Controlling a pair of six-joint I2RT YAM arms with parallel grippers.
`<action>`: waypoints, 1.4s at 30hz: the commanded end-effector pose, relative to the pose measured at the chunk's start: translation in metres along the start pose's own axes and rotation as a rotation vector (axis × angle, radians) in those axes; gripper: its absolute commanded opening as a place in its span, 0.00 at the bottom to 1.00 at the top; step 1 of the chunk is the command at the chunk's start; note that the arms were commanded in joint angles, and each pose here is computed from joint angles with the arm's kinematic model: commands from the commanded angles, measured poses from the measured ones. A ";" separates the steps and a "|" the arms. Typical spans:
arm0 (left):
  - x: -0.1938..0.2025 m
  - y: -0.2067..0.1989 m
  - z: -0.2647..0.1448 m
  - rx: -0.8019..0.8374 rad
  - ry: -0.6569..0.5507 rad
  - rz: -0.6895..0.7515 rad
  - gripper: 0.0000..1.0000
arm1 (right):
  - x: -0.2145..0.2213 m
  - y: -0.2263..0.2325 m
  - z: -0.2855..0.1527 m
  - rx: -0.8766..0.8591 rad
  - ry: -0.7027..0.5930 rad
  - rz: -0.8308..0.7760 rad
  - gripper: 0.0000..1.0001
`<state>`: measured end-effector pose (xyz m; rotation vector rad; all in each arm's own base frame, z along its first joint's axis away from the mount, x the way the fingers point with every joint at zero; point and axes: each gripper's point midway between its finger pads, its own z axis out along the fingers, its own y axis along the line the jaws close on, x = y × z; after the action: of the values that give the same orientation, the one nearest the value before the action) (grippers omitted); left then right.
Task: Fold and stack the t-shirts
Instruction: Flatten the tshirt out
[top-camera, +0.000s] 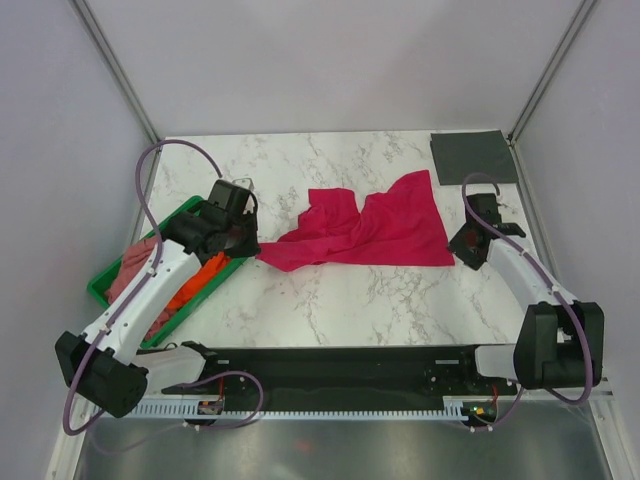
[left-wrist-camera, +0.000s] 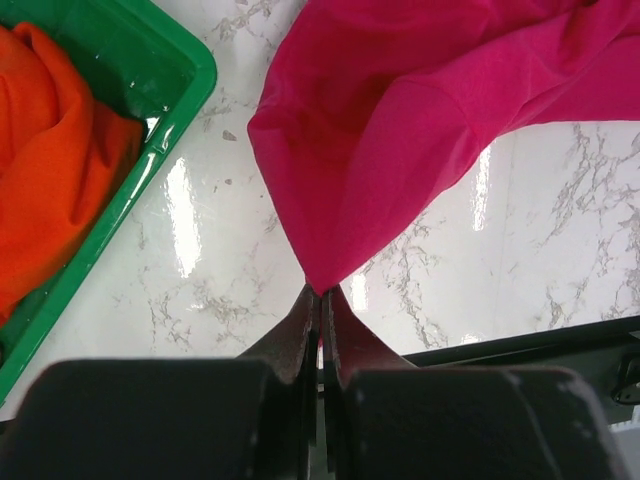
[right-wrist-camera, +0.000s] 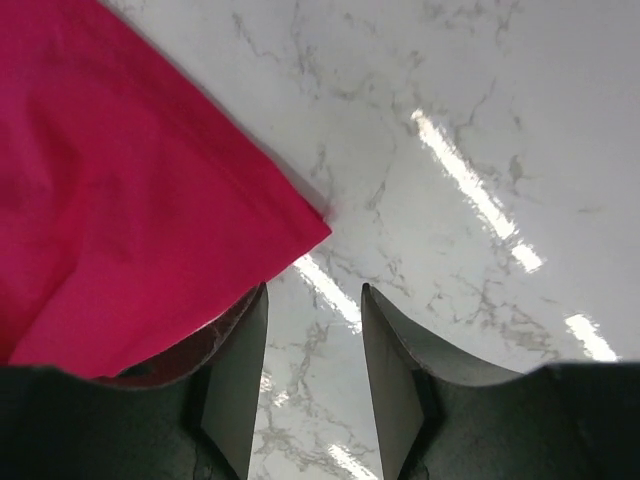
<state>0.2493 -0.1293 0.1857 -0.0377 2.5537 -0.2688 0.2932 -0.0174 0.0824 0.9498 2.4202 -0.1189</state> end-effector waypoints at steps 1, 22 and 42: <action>-0.007 -0.003 -0.010 0.032 -0.043 0.007 0.02 | 0.022 0.018 0.000 -0.124 0.051 0.174 0.50; -0.009 -0.008 -0.014 0.063 -0.055 0.007 0.02 | 0.022 0.012 0.045 -0.035 -0.025 0.396 0.45; -0.132 -0.039 -0.102 0.117 -0.429 -0.032 0.02 | -0.128 0.010 -0.108 -0.059 -0.419 0.313 0.00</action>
<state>0.2764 -0.1393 0.2515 -0.0519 2.3927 -0.3327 0.3299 -0.0321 0.1191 1.2324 2.0969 -0.0787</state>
